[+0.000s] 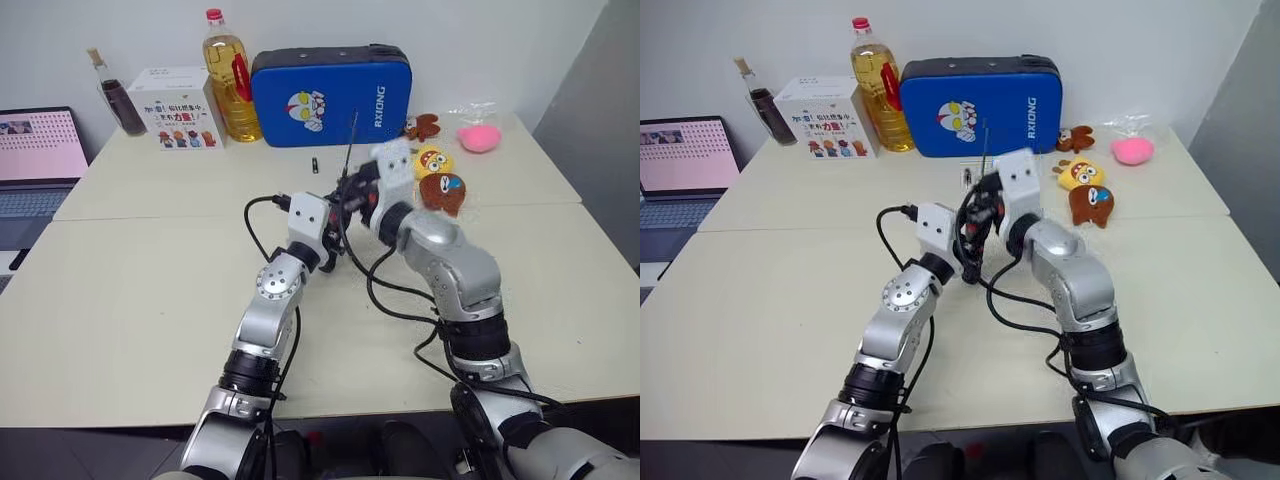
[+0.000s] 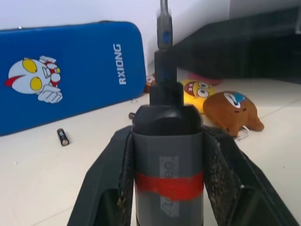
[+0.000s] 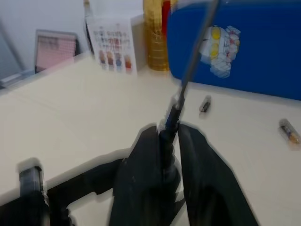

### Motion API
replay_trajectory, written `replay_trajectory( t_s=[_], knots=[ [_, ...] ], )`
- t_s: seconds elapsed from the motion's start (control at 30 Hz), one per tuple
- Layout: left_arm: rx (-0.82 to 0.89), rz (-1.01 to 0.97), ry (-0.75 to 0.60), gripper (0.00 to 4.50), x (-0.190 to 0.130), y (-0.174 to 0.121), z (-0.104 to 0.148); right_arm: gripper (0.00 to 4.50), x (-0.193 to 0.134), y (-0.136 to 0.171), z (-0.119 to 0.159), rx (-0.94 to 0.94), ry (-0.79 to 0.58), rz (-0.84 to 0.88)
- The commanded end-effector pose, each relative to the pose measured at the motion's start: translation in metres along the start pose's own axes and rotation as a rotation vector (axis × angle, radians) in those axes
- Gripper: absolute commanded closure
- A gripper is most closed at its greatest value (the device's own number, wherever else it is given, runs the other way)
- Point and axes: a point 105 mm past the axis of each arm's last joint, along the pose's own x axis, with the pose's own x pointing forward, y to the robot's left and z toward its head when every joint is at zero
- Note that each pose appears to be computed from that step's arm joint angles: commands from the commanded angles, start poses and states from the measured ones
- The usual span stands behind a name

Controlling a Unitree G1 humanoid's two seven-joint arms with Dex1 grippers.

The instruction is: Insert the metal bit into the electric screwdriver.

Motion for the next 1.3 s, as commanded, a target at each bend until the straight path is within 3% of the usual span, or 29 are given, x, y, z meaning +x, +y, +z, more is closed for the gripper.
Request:
replay_trajectory(
  t_s=[0.03, 0.17, 0.33, 0.43, 0.67, 0.83, 1.03, 1.17, 1.3],
  knots=[
    [0.016, 0.001, -0.014, 2.85, -0.001, 0.004, 0.005, 2.81, -0.003, 0.0, 0.002, 0.043, -0.001, 0.042],
    [0.018, 0.001, -0.008, 2.85, -0.003, 0.008, 0.003, 1.82, -0.015, -0.019, 0.029, 0.081, -0.089, 0.042],
    [0.019, -0.002, -0.007, 2.85, -0.003, 0.01, 0.004, 0.58, -0.024, -0.03, 0.044, 0.063, -0.124, 0.044],
    [0.025, -0.004, -0.01, 2.85, -0.001, 0.013, 0.005, 0.06, -0.03, -0.039, 0.054, 0.061, -0.149, 0.046],
    [0.067, -0.049, -0.016, 2.85, 0.0, 0.033, 0.017, 0.06, -0.066, -0.054, 0.069, 0.056, -0.14, 0.182],
    [0.074, -0.104, 0.004, 2.85, 0.003, 0.065, 0.043, 0.06, -0.094, -0.046, 0.066, -0.023, -0.073, 0.333],
    [0.324, -0.432, 0.25, 2.85, -0.026, 0.092, 0.069, 0.06, -0.131, -0.014, 0.041, -0.079, 0.029, 0.501],
    [0.465, -0.609, 0.515, 2.85, -0.063, 0.11, 0.044, 0.06, -0.14, 0.0, 0.015, -0.139, 0.076, 0.518],
    [0.519, -0.643, 0.684, 2.85, -0.078, 0.13, 0.007, 0.06, -0.142, 0.006, -0.01, -0.176, 0.105, 0.508]
  ],
)
